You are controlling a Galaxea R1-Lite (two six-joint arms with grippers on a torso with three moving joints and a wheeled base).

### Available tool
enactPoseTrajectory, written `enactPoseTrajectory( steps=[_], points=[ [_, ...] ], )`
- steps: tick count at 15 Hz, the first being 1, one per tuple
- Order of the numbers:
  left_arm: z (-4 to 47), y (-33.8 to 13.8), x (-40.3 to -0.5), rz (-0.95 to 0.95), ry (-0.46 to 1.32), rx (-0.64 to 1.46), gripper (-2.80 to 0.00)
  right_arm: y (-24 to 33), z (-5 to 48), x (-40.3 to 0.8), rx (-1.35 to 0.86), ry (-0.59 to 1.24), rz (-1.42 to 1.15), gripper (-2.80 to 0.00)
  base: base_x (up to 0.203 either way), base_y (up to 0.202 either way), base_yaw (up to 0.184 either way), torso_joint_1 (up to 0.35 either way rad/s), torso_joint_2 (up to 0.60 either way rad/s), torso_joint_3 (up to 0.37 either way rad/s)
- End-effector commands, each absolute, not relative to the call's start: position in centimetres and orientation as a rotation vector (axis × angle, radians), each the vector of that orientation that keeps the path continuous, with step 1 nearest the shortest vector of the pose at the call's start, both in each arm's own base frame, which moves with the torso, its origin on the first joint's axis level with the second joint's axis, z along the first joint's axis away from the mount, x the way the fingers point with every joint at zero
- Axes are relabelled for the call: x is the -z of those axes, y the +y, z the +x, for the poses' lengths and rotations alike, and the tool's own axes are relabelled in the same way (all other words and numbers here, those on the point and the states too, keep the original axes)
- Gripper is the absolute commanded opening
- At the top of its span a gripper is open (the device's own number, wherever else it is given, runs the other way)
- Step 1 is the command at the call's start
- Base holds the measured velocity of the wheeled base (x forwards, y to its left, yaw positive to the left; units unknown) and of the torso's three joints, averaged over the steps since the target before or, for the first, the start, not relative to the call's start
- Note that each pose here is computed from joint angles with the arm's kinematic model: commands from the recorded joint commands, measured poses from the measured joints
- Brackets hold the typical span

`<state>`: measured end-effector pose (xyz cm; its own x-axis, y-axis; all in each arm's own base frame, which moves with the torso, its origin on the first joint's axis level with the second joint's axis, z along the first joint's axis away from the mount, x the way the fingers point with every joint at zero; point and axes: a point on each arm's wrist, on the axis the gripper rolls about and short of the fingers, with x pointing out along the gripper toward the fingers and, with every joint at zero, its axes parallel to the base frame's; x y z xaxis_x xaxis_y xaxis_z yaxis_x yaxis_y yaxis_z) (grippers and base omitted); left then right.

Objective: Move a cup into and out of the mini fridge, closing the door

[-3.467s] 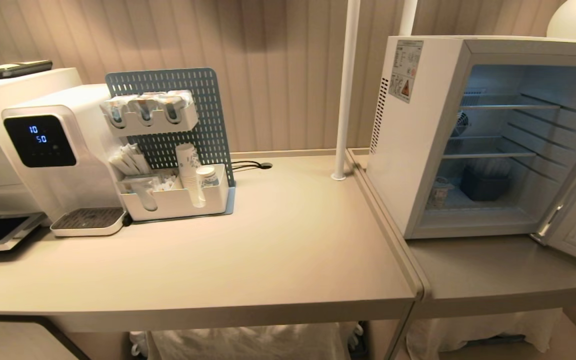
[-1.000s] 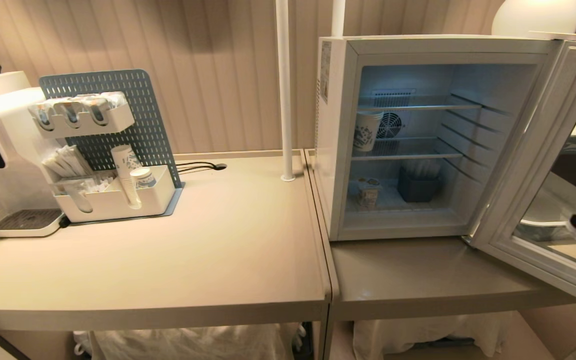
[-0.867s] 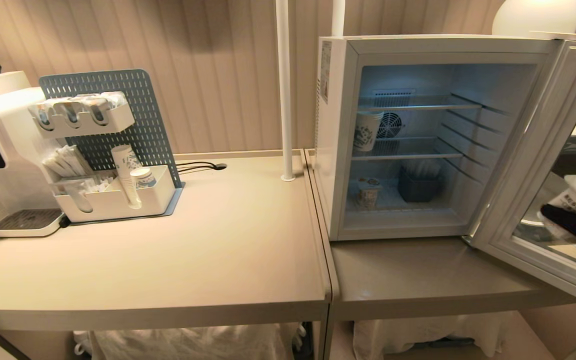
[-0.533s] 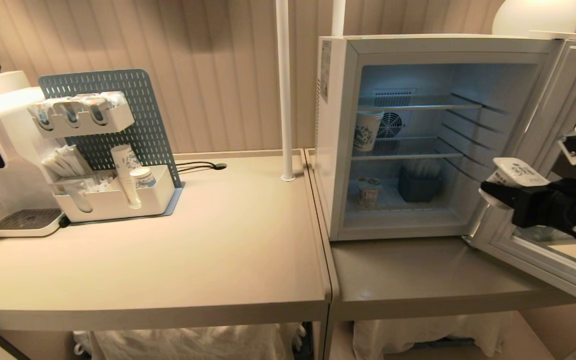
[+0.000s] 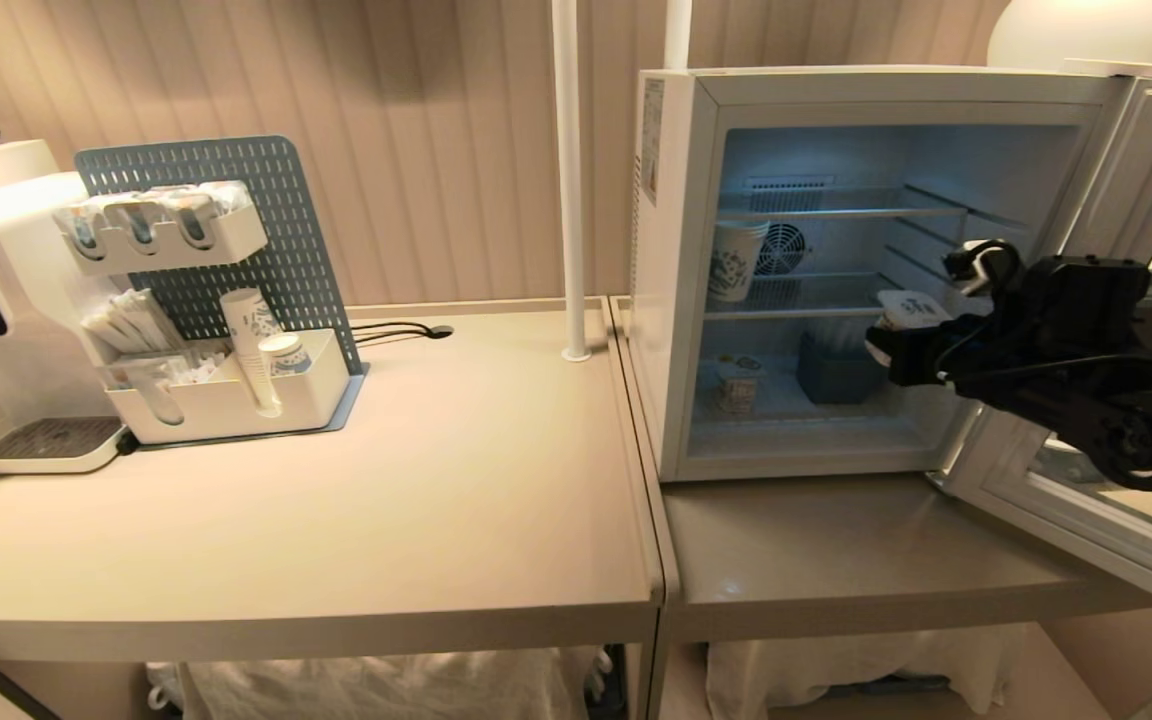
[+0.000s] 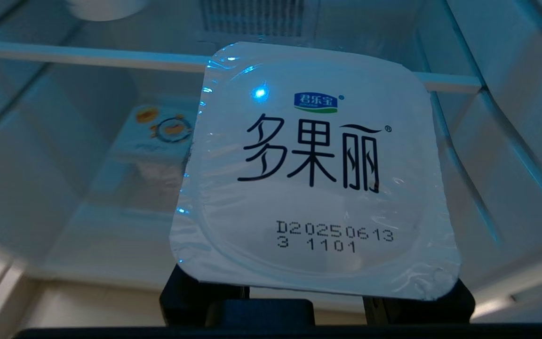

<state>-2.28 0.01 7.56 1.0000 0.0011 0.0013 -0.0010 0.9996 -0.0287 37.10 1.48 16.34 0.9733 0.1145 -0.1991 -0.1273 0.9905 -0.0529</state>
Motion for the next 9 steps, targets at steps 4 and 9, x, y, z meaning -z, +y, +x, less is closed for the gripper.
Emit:
enactPoseTrajectory(
  steps=[4,9],
  points=[
    [-2.3,0.0,-7.5,-0.029,0.002,-0.002,-2.80,1.9,38.2,-16.2,-0.119,0.207,-0.063,-2.80,0.000,0.000,0.000,0.000,0.00,0.000],
    [-2.3,0.0,-7.5,-0.029,0.002,-0.002,-2.80,1.8,37.7,-18.2,-0.118,0.178,-0.064,-2.80,0.000,0.000,0.000,0.000,0.00,0.000]
  ],
)
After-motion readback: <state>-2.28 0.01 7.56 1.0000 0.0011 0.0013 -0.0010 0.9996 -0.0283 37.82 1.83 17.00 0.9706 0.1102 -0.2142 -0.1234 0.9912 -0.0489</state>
